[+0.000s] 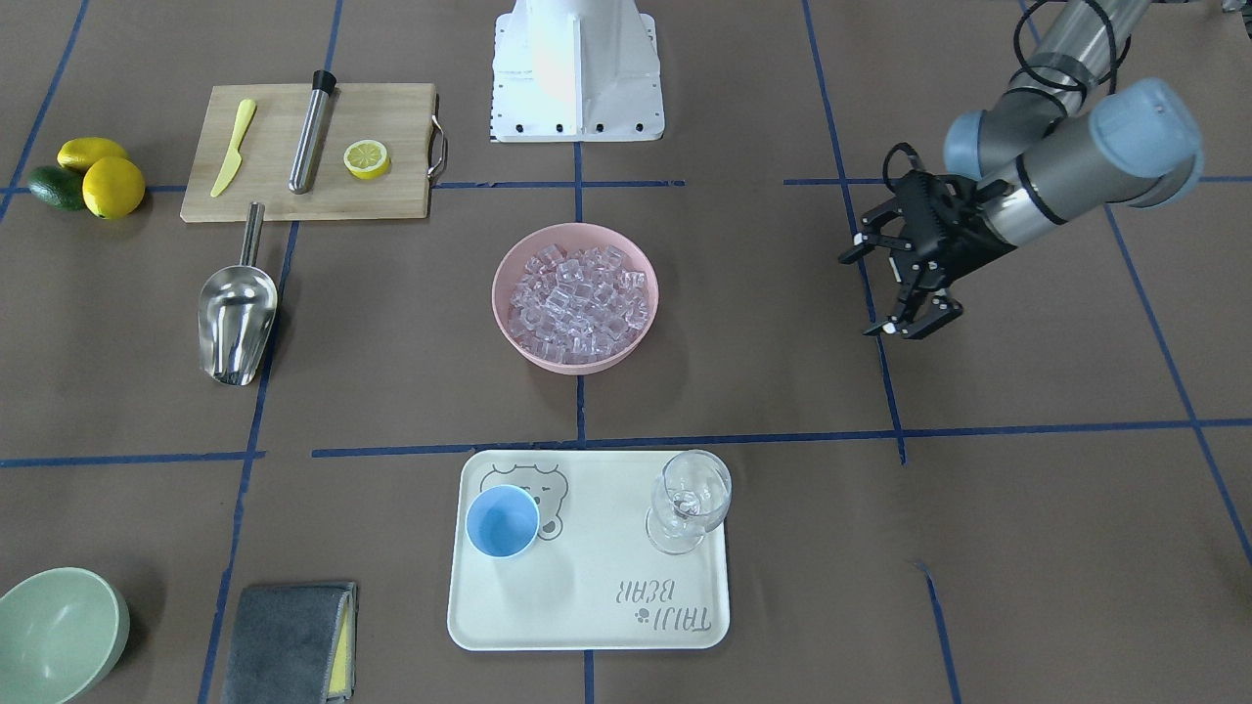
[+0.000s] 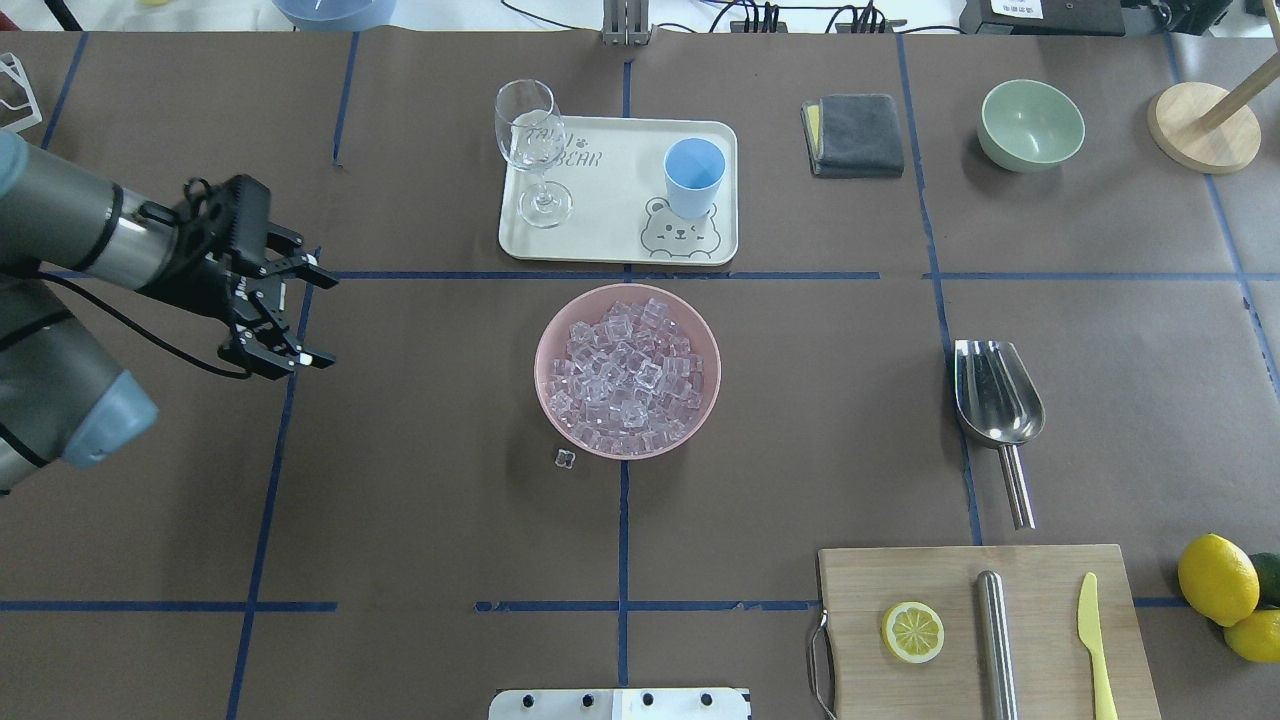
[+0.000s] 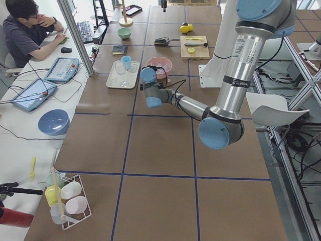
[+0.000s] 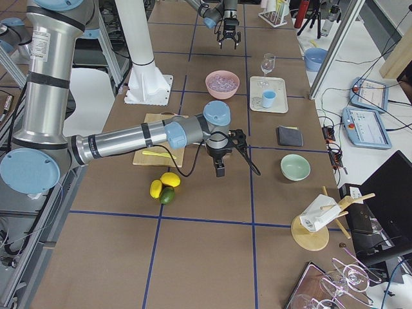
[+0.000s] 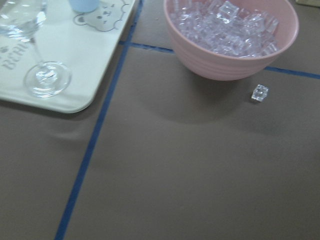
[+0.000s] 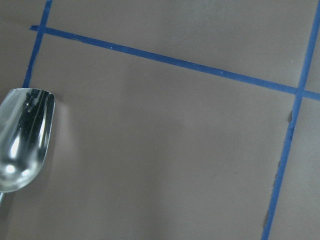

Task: Put ice in cup with scoop
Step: 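Move the left gripper to the pink bowl while the right approaches the scoop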

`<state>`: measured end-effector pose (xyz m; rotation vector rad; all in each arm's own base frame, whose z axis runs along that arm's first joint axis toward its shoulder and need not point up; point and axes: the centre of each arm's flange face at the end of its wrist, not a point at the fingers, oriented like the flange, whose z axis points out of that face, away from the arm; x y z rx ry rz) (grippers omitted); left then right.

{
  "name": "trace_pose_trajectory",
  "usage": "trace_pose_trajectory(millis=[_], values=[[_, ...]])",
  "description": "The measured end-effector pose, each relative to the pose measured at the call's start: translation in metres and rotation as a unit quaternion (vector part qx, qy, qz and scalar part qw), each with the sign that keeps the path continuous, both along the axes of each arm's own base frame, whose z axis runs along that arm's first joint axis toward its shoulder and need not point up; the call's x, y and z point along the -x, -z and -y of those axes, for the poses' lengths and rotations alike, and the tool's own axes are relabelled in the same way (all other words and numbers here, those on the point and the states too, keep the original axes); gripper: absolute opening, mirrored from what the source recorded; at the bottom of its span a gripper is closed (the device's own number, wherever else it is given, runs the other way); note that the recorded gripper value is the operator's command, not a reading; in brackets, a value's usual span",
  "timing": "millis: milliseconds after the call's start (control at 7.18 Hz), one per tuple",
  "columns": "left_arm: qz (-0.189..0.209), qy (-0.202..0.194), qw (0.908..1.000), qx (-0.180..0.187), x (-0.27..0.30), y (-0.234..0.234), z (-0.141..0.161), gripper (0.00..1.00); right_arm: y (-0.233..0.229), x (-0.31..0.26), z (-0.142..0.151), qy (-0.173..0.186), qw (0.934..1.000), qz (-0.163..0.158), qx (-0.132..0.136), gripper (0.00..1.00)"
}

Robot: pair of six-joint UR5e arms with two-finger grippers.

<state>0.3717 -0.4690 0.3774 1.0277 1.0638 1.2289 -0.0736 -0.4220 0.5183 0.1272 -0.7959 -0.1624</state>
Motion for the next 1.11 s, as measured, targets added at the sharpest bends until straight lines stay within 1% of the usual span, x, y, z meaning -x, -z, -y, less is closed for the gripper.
trace_pose_trajectory(millis=[139, 279, 418, 697, 1114], values=[[-0.011, -0.003, 0.9998, -0.019, -0.033, 0.001, -0.013, 1.00, 0.008, 0.021, -0.002, -0.024, 0.9995, 0.011, 0.015, 1.00], [-0.025, -0.011, 0.9993, -0.027, -0.063, 0.003, -0.022, 1.00, 0.016, 0.040, -0.006, -0.041, 0.9985, 0.022, 0.030, 1.00], [-0.039, -0.011, 0.9989, -0.026, -0.089, 0.007, -0.030, 1.00, 0.025, 0.057, -0.011, -0.051, 0.9973, 0.030, 0.043, 1.00], [-0.061, 0.009, 0.9980, -0.014, -0.128, 0.026, -0.046, 1.00, 0.049, 0.090, -0.026, -0.066, 0.9955, 0.033, 0.060, 1.00], [-0.077, 0.018, 0.9968, 0.002, -0.159, 0.052, -0.051, 1.00, 0.075, 0.135, -0.051, -0.086, 0.9925, 0.028, 0.082, 1.00]])
